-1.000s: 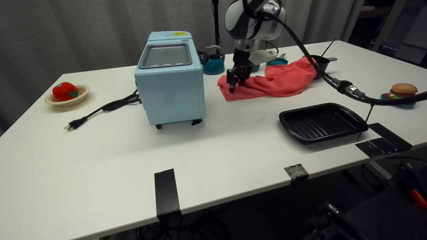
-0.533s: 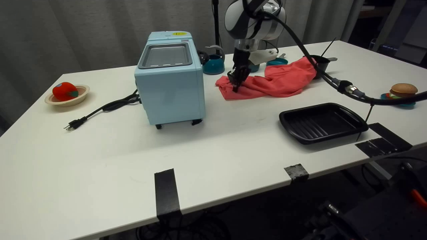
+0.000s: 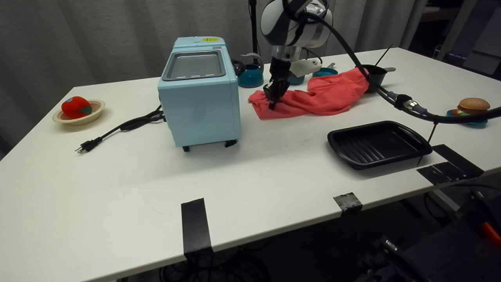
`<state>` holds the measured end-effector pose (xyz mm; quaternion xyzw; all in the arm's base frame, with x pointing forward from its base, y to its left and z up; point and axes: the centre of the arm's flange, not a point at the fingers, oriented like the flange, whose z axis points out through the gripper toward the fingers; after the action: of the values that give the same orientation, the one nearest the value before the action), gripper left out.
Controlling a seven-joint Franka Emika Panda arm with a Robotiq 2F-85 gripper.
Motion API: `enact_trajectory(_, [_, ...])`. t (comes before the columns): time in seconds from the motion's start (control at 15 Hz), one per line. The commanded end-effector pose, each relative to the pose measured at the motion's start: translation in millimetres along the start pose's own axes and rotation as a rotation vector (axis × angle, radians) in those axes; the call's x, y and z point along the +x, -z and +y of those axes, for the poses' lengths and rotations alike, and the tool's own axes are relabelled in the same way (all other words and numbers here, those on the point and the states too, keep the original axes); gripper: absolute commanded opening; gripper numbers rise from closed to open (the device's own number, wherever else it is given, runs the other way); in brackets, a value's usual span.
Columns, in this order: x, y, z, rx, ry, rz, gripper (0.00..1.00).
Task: Unfold the cloth
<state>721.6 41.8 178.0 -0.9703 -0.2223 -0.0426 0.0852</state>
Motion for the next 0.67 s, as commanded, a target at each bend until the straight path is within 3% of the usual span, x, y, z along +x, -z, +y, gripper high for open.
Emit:
enact_trajectory(0.0, [-26, 22, -35, 0.099, 0.063, 0.027, 0.02])
enact_trajectory(0.27, [-35, 56, -51, 0.176, 0.08, 0.069, 0.02])
enact_trajectory(0.6, [-39, 111, -21, 0.153, 0.044, 0.177, 0.02])
